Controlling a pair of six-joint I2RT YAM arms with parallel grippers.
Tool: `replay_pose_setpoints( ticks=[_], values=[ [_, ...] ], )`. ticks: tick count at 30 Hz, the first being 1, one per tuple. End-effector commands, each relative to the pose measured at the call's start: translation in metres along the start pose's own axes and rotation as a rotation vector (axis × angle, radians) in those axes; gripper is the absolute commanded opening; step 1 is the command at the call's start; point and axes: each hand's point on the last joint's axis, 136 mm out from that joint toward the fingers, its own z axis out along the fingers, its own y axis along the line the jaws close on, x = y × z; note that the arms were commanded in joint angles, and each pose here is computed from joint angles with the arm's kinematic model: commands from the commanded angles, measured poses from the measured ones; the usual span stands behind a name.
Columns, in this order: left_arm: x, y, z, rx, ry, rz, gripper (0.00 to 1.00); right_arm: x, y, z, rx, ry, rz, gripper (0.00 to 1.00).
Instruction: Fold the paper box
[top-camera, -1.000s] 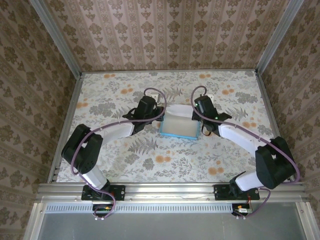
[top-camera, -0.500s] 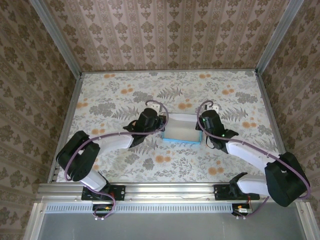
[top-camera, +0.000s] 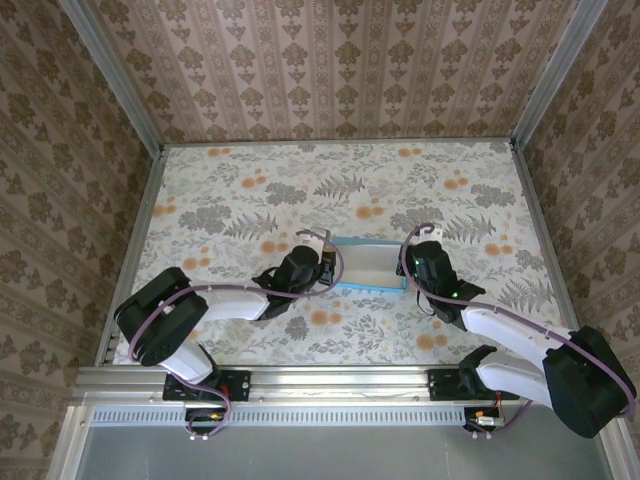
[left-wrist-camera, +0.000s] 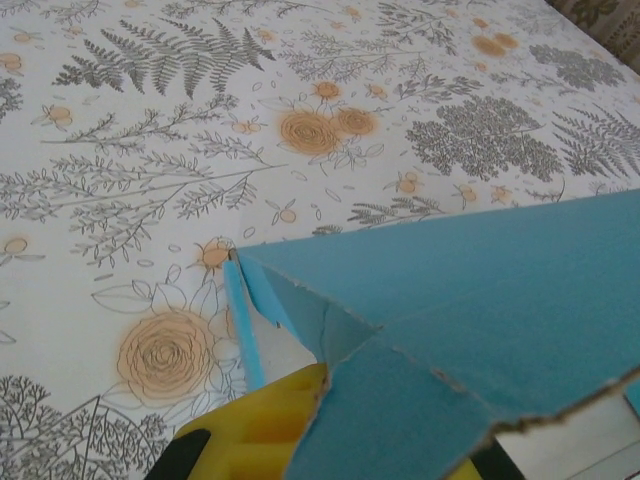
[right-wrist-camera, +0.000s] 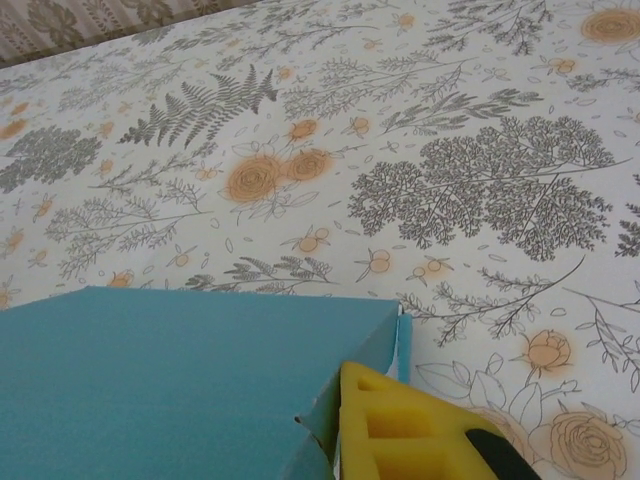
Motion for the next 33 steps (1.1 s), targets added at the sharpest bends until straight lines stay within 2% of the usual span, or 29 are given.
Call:
replay_pose_setpoints(
  ticks=[1, 9, 12, 14, 21, 27, 33],
  values=[
    [0.013, -0.001, -0.004, 0.003, 0.002, 0.040, 0.00, -0.006, 0.023, -0.009, -0.122, -0.033, 0.064, 0.13],
    [0.027, 0.003, -0.009, -0.009, 0.023, 0.071, 0.00, 0.015, 0.017, -0.017, -0.136, 0.006, 0.050, 0.21],
    [0.028, 0.003, -0.011, -0.008, 0.023, 0.076, 0.00, 0.022, 0.014, -0.021, -0.143, 0.023, 0.040, 0.27],
    [0.028, 0.002, -0.011, -0.005, 0.024, 0.090, 0.00, 0.024, 0.014, -0.027, -0.161, 0.033, 0.032, 0.34],
    [0.024, -0.002, -0.012, -0.023, 0.031, 0.126, 0.00, 0.033, 0.024, -0.049, -0.255, 0.113, 0.004, 0.72],
    [0.014, -0.001, -0.014, -0.040, 0.026, 0.161, 0.00, 0.033, 0.022, -0.074, -0.290, 0.135, 0.004, 0.89],
    [0.007, -0.001, -0.018, -0.057, 0.032, 0.194, 0.00, 0.017, 0.028, -0.099, -0.327, 0.150, -0.003, 1.00]
  ],
)
